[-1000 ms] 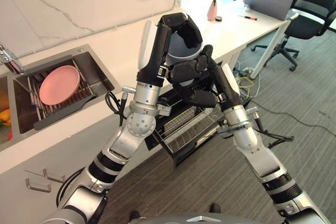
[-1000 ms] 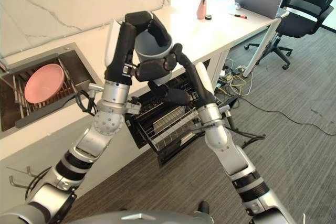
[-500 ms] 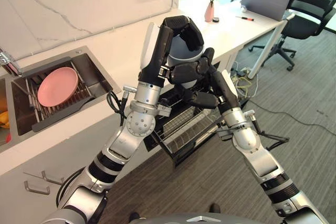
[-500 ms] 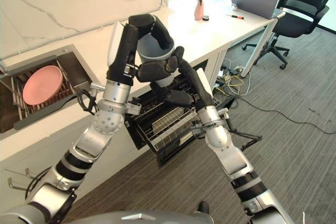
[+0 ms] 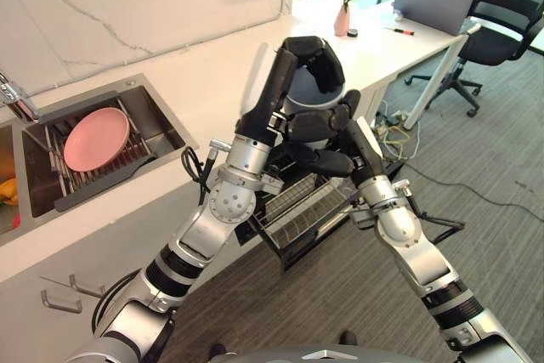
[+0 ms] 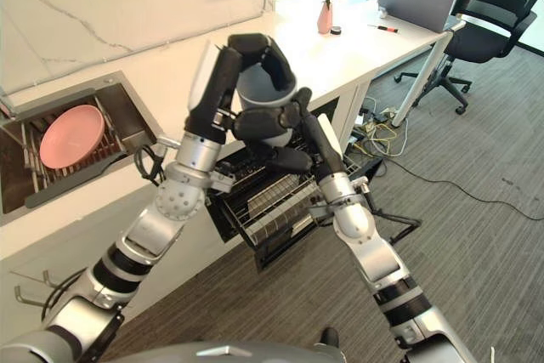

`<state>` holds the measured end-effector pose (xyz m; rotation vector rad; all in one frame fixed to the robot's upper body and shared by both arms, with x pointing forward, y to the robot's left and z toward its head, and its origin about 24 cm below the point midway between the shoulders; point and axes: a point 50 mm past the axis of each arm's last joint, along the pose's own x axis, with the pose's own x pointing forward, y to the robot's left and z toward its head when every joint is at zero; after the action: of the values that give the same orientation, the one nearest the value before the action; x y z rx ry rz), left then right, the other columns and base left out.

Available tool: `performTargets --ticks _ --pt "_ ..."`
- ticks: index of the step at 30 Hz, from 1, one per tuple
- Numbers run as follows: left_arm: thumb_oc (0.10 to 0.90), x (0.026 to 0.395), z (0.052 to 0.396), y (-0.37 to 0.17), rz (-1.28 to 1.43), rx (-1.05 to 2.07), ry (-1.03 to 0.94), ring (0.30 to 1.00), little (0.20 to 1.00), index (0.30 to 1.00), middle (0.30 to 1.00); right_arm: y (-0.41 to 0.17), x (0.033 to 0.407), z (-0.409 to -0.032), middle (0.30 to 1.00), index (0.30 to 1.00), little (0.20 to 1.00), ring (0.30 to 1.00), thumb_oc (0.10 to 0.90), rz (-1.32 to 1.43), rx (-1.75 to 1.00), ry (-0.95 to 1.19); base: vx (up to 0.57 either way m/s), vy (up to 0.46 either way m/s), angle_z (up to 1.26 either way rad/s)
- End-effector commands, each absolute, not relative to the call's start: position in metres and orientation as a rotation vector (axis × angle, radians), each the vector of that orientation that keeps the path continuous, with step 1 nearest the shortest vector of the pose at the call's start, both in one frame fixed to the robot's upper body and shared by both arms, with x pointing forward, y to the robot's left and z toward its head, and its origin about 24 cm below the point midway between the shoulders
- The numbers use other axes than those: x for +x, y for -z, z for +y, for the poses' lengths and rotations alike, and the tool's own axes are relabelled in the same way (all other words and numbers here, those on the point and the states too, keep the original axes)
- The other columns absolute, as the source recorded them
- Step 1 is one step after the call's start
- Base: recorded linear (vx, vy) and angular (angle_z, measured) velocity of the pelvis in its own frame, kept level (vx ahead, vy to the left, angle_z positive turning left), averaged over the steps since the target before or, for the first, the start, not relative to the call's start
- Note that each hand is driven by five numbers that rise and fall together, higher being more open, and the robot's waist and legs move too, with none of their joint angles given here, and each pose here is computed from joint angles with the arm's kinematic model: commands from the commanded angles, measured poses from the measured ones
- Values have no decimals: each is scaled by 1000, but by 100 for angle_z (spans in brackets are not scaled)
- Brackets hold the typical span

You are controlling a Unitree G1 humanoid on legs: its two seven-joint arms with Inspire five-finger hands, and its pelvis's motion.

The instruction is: Place the dishes in the dishwasher.

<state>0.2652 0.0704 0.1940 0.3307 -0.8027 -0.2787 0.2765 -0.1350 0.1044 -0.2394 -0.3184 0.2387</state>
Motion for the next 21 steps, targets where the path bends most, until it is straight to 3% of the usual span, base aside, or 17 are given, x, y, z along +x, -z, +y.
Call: performTargets --ticks 1,14,15,16,17,21 --pt "400 252 33 -250 -1088 269 427 300 300 300 300 -174 288 -136 900 900 900 900 800 -615 -163 -211 0 0 0" --pt "400 243 17 -240 -1055 241 560 300 300 300 300 -176 295 -134 900 900 900 900 800 -591 -122 -233 0 0 0" --pt "400 242 16 -239 -1050 239 569 300 300 300 300 -176 296 -134 716 716 716 716 678 -590 -115 -233 0 0 0" --pt "400 241 15 -238 -1047 232 577 300 300 300 300 -176 296 -133 331 331 331 331 420 -592 -103 -228 0 0 0" --pt "400 242 15 -237 -1038 227 581 300 300 300 300 -177 297 -132 300 300 300 300 400 -595 -93 -222 0 0 0" --pt "400 242 12 -233 -1015 216 600 300 300 300 300 -181 296 -133 300 300 300 300 400 -626 -65 -185 0 0 0"
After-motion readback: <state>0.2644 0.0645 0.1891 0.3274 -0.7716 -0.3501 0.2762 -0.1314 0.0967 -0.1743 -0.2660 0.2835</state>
